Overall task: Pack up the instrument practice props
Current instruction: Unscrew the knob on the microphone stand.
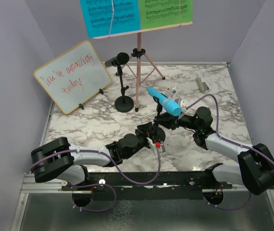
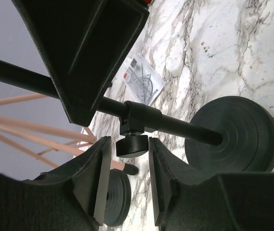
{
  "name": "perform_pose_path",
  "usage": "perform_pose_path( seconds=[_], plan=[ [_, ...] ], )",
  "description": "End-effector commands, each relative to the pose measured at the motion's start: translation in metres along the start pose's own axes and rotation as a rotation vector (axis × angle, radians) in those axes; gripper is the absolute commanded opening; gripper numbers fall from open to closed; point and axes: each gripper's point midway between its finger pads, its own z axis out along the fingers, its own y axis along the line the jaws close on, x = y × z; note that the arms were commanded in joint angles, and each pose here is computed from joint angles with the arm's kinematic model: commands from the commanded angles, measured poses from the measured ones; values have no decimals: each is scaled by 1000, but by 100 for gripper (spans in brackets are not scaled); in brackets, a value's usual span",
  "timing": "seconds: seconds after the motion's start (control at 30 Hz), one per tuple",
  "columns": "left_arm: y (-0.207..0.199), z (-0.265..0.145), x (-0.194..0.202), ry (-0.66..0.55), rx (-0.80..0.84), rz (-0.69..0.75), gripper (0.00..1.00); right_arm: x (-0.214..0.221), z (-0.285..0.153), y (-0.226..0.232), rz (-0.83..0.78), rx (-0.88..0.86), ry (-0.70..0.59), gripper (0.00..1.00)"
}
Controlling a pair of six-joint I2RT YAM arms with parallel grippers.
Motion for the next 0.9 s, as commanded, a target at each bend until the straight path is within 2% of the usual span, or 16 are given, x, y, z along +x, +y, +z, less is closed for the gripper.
perform_pose_path(
  seconds=[0.0,0.37,0.6,0.8,0.87],
  plan=[
    [1,1,4,16,-21,-7,42,32,-4,8,91,-4,92,0],
    [-4,4,5,19,-6,-4,40,32,-4,8,91,-4,90,0],
    [-7,6,9,43,-15,-77,15,32,-4,8,90,-1,86,0],
    [-14,6,14,66,-32,-250,0,34,-4,8,89,-1,89,0],
    [-17,5,13,61,-35,-341,0,35,-4,8,89,0,91,0]
  ],
)
